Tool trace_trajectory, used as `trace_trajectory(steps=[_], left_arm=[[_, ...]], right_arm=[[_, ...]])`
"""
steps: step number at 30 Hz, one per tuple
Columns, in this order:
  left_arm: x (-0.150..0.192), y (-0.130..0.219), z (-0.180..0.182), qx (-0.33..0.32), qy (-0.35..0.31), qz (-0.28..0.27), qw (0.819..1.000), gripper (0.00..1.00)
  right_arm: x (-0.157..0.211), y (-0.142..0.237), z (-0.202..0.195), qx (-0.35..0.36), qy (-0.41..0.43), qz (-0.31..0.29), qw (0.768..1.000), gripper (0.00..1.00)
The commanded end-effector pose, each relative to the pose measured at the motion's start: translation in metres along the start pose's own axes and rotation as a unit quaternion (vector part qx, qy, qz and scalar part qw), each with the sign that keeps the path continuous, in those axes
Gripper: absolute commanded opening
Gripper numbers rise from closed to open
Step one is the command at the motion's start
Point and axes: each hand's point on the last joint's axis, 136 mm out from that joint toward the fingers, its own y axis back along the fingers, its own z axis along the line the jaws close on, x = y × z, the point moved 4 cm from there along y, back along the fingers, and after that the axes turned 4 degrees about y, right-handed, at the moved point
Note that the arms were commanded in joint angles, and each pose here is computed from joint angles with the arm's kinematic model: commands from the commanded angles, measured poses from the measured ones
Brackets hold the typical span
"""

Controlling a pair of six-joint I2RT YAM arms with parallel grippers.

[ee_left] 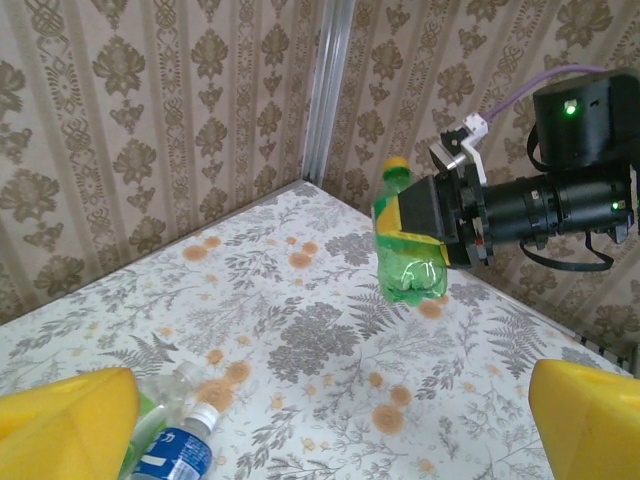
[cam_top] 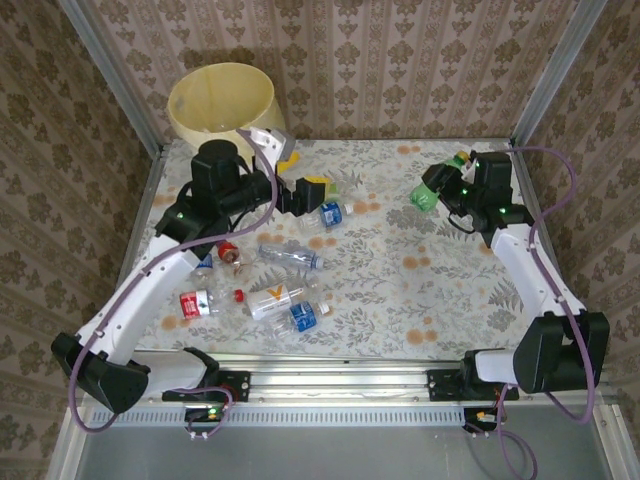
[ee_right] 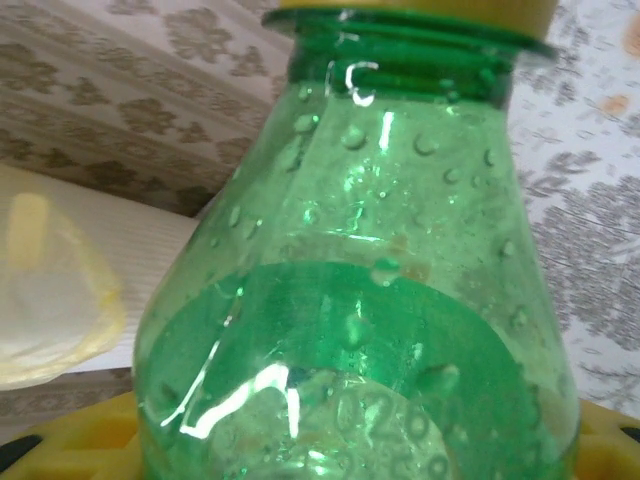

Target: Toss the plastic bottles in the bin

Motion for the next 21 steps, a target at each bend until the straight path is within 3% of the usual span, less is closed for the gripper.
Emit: trace_trajectory(steps=[1, 21], left_arm=[[0.000, -0.007, -0.010, 0.031, 0.013, -0.012, 0.999, 1.00], [0.031, -0.060, -0.038, 0.150, 0.058, 0.006, 0.987, 1.00]], right_arm=[[-0.012, 0.018, 0.034, -0.058, 0.037, -0.023, 0.997, 0.44], [-0.001, 0.059, 0.107, -0.180, 0.115, -0.042, 0.976, 0.44]])
